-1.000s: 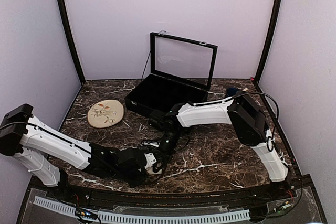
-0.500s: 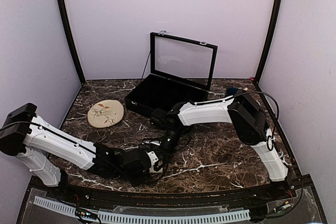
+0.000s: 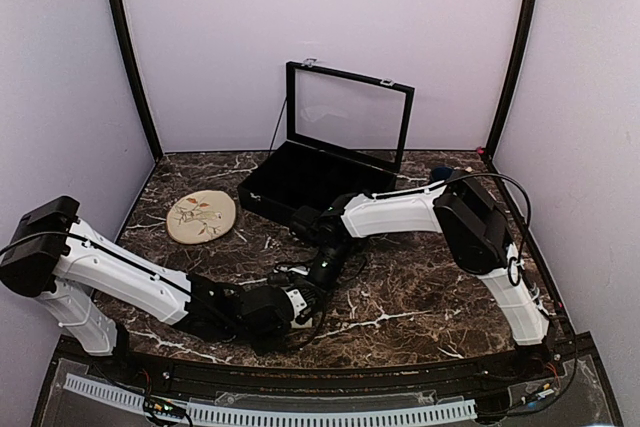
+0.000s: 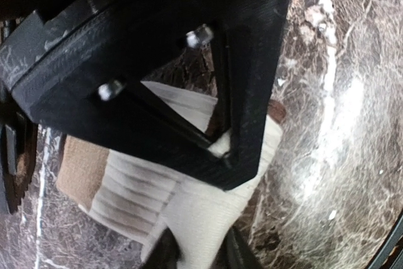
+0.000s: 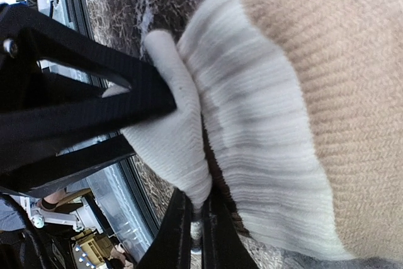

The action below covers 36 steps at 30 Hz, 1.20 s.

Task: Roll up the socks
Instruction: Roll the sock at the center of the board.

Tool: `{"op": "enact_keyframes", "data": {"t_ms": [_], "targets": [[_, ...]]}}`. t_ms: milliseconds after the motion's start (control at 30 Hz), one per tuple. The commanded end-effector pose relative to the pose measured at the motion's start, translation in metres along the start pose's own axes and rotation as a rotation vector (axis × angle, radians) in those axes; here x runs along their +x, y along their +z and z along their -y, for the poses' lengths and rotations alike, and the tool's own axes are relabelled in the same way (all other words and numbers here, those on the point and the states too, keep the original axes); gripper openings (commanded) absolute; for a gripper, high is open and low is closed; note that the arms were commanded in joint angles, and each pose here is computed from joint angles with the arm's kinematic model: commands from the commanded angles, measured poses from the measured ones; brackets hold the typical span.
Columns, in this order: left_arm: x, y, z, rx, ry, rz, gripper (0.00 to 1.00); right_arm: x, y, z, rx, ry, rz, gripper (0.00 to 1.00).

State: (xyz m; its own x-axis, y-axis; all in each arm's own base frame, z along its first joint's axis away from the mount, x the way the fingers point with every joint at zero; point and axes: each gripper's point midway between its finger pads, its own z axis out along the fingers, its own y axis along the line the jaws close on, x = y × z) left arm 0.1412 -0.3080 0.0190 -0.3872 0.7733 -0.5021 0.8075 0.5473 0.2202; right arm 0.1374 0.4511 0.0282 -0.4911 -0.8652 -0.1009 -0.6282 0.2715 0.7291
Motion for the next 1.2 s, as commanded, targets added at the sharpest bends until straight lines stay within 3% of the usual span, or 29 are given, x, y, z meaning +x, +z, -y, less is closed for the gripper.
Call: {"op": "enact_keyframes", "data": {"t_ms": [0,167,267,400,633,1167], "targets": [[0.024,0.01,0.012,0.068,0.035,-0.106,0.17,-0.001,0.009,-0.006,-0.024,-0.005,-0.013,0.0],[0.026,0.011,0.017,0.096,0.034,-0.118,0.0,-0.005,0.011,-0.009,-0.031,-0.012,-0.013,0.0],[0.029,0.012,0.018,0.108,0.027,-0.128,0.0,-0.006,0.011,-0.008,-0.015,-0.016,-0.012,0.01],[0.032,0.011,0.019,0.12,0.003,-0.146,0.0,-0.008,0.004,-0.004,0.032,-0.026,0.003,0.12],[0.033,0.007,0.012,0.133,-0.147,-0.147,0.0,-0.017,-0.021,0.001,0.065,-0.031,0.098,0.21],[0.037,-0.001,0.002,0.186,-0.372,-0.101,0.0,-0.027,-0.06,0.01,0.094,-0.023,0.267,0.24]]}}
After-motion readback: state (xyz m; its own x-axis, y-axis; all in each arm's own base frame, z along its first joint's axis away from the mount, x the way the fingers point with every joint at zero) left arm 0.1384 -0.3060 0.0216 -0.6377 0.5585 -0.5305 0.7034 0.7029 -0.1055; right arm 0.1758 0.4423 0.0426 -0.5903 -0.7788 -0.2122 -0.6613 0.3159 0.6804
